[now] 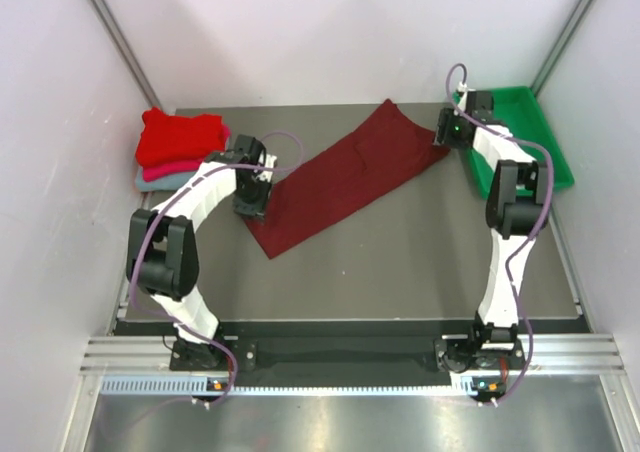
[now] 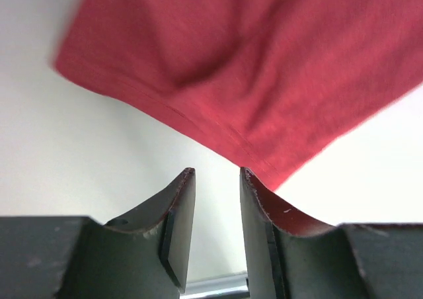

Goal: Fold and stack the t-shirts
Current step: Fold the tshirt

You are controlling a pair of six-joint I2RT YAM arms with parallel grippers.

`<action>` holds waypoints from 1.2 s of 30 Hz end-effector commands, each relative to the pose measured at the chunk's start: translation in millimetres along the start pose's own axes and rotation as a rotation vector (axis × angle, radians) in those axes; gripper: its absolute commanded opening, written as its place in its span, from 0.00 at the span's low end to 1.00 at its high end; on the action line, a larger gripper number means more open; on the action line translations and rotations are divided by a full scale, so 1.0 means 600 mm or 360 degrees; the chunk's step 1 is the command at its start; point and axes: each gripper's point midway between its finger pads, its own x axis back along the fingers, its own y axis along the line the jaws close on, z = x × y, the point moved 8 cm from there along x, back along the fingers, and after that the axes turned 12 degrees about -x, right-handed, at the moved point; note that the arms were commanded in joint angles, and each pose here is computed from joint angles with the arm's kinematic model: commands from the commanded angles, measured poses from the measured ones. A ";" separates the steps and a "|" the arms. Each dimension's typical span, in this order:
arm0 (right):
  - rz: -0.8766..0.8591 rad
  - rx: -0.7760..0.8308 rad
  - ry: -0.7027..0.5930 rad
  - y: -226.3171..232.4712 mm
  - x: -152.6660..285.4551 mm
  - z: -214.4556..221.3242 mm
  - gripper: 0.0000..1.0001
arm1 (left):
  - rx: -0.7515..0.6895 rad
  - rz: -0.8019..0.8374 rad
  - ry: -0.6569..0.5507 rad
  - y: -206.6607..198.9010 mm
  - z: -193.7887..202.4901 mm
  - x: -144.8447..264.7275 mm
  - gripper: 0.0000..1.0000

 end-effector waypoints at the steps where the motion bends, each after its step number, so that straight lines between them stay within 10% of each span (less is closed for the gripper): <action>1: -0.0070 -0.0035 -0.0263 0.036 0.136 -0.077 0.59 | 0.0014 -0.0101 -0.0175 0.032 -0.033 0.031 0.39; 20: -0.0284 -0.0197 0.0116 0.061 0.105 0.048 0.57 | 0.0176 -0.0208 0.0075 0.180 -0.082 -0.115 0.34; 28: -0.0231 -0.0186 0.0218 0.066 0.054 0.089 0.57 | 0.0158 -0.0048 0.0134 0.157 -0.058 -0.114 0.00; 36: -0.0200 -0.0224 0.0276 0.062 0.005 0.103 0.47 | 0.0151 0.0150 0.0196 0.111 -0.017 -0.081 0.00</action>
